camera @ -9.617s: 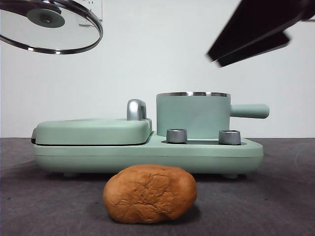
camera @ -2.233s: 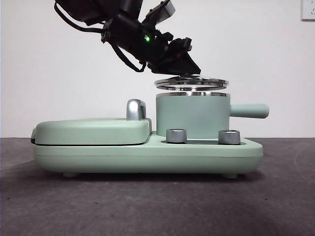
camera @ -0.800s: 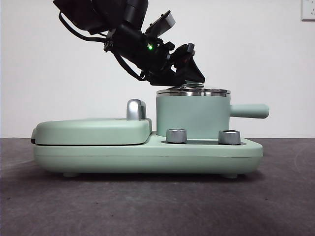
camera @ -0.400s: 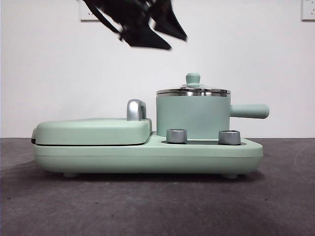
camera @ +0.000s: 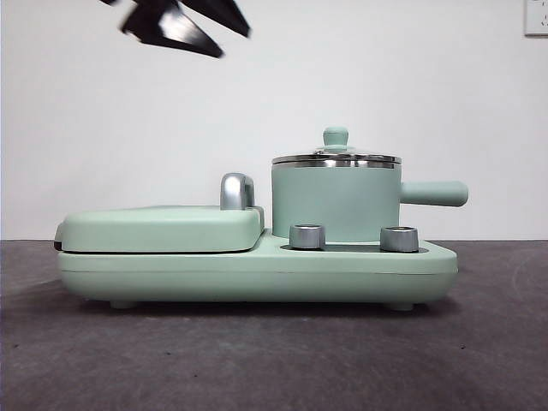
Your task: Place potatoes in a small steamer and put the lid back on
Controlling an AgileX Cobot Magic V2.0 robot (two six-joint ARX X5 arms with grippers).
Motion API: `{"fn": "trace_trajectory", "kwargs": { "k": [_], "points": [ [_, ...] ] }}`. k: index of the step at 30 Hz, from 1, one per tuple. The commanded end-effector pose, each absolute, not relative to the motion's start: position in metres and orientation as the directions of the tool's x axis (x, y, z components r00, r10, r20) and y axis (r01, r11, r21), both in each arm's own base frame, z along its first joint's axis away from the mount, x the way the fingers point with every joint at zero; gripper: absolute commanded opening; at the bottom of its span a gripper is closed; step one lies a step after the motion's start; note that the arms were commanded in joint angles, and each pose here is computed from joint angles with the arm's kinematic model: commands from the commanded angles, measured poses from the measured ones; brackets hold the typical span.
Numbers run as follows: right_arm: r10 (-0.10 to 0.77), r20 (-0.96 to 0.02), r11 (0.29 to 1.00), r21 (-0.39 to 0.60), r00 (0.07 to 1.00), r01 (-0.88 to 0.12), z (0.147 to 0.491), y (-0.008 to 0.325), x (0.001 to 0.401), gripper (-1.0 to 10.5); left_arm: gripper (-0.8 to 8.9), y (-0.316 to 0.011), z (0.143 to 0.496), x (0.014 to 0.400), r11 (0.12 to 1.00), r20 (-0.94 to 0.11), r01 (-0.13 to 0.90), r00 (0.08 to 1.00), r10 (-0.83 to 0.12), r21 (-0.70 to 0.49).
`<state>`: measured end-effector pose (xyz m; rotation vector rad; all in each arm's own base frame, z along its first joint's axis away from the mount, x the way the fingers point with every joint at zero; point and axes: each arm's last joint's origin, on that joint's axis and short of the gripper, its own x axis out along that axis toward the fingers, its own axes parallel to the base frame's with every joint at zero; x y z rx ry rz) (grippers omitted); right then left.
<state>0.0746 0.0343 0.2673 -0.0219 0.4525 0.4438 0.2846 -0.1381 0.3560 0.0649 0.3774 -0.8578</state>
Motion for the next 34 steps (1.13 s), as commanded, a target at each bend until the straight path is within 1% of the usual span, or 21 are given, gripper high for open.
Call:
{"fn": "trace_trajectory", "kwargs": {
  "k": [1, 6, 15, 19, 25, 32, 33, 34],
  "points": [
    [0.417, -0.417, 0.902, 0.08, 0.808, -0.424, 0.27, 0.035, 0.075, 2.3, 2.76, -0.125, 0.355, 0.264, 0.671, -0.334, 0.729, 0.605, -0.723, -0.133],
    [0.417, -0.417, 0.902, 0.08, 0.808, -0.424, 0.27, 0.035, 0.075, 2.3, 2.76, -0.103, 0.336, 0.226, 0.709, -0.346, 0.677, 0.629, -0.696, -0.196],
    [0.419, -0.416, 0.901, 0.08, 0.807, -0.426, 0.27, 0.035, 0.075, 2.3, 2.76, -0.074, 0.305, 0.162, 0.797, -0.352, 0.499, 0.718, -0.6, -0.342],
    [0.42, -0.416, 0.901, 0.081, 0.807, -0.427, 0.27, 0.035, 0.075, 2.3, 2.77, -0.064, 0.298, 0.14, 0.815, -0.389, 0.44, 0.723, -0.571, -0.378],
    [0.421, -0.415, 0.9, 0.083, 0.806, -0.428, 0.27, 0.035, 0.075, 2.3, 2.79, -0.055, 0.294, 0.117, 0.826, -0.459, 0.403, 0.692, -0.557, -0.394],
    [0.42, -0.415, 0.901, 0.082, 0.807, -0.426, 0.27, 0.035, 0.075, 2.3, 2.75, -0.051, 0.298, 0.107, 0.822, -0.434, 0.412, 0.705, -0.562, -0.394],
    [0.42, -0.415, 0.901, 0.082, 0.807, -0.427, 0.27, 0.035, 0.075, 2.2, 2.58, -0.051, 0.298, 0.107, 0.821, -0.431, 0.413, 0.706, -0.562, -0.394],
    [0.423, -0.415, 0.899, 0.083, 0.806, -0.429, 0.27, 0.035, 0.075, 1.4, 1.67, -0.051, 0.298, 0.107, 0.821, -0.432, 0.413, 0.706, -0.562, -0.394]
  ]
}}
